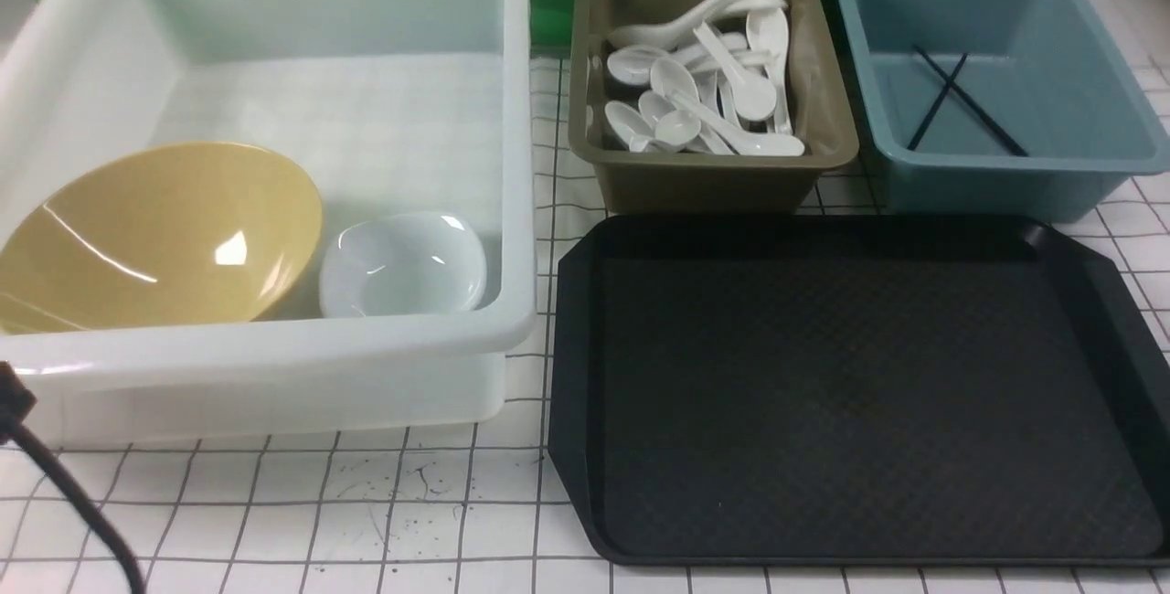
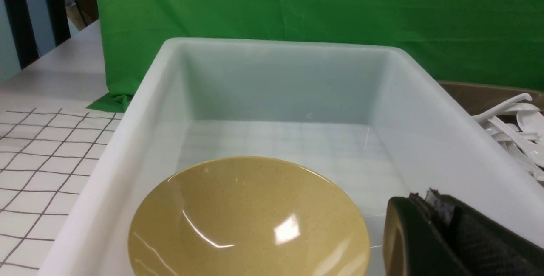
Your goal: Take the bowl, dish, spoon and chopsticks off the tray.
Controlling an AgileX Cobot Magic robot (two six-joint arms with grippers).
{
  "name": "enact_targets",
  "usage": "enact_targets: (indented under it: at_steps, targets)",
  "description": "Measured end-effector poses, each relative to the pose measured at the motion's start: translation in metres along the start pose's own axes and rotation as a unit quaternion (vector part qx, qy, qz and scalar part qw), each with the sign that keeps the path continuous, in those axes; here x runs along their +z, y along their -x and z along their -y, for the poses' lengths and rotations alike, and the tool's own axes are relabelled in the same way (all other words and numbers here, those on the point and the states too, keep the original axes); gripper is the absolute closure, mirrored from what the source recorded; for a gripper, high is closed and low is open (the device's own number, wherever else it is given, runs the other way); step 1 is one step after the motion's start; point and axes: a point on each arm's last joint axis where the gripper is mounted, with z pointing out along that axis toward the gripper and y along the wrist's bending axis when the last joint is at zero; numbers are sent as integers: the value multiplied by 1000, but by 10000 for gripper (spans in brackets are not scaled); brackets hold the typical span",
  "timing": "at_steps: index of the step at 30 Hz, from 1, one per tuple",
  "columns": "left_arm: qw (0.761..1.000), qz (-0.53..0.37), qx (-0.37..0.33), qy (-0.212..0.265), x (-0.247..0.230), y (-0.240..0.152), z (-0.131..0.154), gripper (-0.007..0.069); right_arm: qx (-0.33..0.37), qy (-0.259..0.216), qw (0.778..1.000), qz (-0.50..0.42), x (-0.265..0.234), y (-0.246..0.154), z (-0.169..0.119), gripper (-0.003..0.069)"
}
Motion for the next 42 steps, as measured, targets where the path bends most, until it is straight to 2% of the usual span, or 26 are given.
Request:
enact_targets:
  at_steps: [12, 18, 21, 42]
  targets:
    - [1000, -19, 0, 7, 0, -5, -1, 631, -26, 1, 999, -43, -3, -22, -1, 622]
    - [1000, -21, 0, 8, 0, -5, -2, 631, 1, -42, 986, -159, -8, -43, 4, 622]
    - [1000, -24, 0, 9, 0, -6, -2, 631, 4, -54, 973, -224, -12, -54, 6, 622]
    - [1000, -14, 0, 6, -4, -11, -2, 631, 3, -56, 971, -233, -13, -55, 6, 622]
